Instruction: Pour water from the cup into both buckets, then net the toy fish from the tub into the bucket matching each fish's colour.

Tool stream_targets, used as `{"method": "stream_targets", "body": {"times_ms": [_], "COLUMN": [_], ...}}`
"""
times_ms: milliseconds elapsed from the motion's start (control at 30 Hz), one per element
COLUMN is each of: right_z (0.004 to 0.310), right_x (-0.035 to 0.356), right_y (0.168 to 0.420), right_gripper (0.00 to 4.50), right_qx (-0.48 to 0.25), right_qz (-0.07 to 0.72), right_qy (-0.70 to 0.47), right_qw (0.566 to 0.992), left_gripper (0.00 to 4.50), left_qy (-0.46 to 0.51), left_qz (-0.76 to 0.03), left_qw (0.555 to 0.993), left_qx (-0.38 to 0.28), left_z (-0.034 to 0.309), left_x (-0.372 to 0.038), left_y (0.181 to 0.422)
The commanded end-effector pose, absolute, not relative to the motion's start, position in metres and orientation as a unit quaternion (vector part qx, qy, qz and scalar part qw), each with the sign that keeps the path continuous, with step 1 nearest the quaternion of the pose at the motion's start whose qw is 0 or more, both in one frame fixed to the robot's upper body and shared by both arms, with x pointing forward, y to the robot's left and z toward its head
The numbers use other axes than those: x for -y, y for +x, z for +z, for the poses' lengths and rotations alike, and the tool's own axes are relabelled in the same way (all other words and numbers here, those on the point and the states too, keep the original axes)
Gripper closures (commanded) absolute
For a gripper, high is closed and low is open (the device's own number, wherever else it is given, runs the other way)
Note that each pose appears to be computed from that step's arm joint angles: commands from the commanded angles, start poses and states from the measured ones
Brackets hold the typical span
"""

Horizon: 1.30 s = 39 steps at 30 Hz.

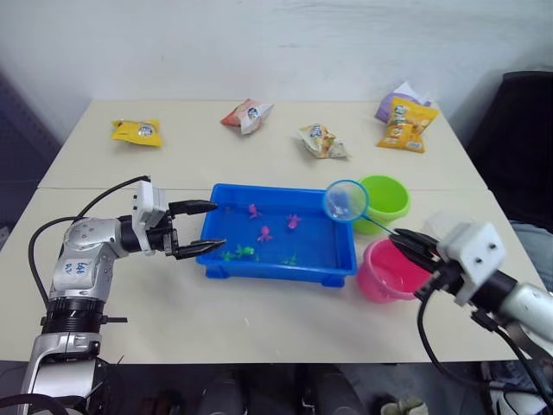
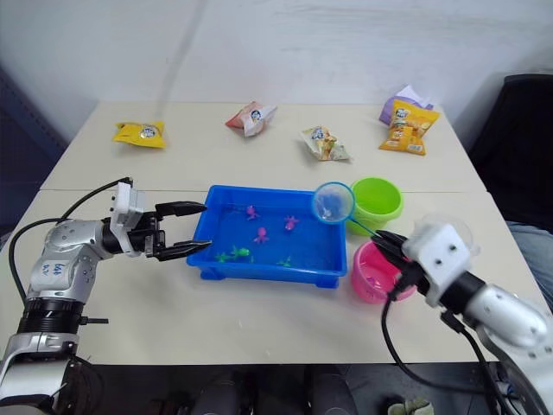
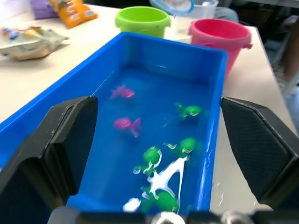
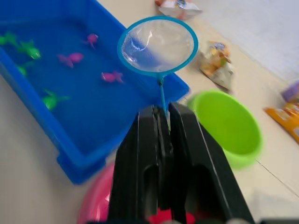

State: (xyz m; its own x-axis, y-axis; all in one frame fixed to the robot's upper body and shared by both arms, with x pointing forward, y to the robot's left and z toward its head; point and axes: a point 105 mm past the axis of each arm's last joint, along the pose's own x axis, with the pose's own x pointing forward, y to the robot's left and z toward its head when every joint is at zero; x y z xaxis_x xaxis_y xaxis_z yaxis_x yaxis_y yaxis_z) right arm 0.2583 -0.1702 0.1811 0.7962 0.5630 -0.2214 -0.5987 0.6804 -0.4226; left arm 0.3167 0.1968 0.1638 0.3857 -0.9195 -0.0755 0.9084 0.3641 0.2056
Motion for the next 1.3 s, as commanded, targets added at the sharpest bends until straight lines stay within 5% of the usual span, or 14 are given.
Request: {"method": "stream_targets", "body": {"times_ms": [33,233,567,1033,1300], "right_z": [0.164,0.167,0.164,0.172,0.185], "right_x": [0.176,0.167,0.141,0.110,0.106], "right_y": [0.275,0.305,0.311,0.330,0.305], "right_gripper": [4.50,4.50,4.50,4.50,4.50], "right_qx": [-0.143,-0.209,-0.295,-0.246,-0.147], "right_qz": [0.288,0.262,0.291,0.308,0.378], "right_qy": [-0.252,-0.317,-0.297,-0.189,-0.145], "right_qw": [0.913,0.887,0.860,0.900,0.903], "left_gripper": [0.02,0.02,0.02,0.02,0.02], "left_qy": [0.143,0.146,0.134,0.130,0.139], "left_qz": [-0.519,-0.496,-0.491,-0.485,-0.522], "left_qw": [0.841,0.854,0.858,0.862,0.840], "left_qx": [0.060,0.065,0.063,0.069,0.056], "left_z": [0.180,0.178,0.172,0.175,0.177], "left_x": [-0.208,-0.214,-0.205,-0.198,-0.194], "left_y": [0.314,0.303,0.291,0.292,0.294]}}
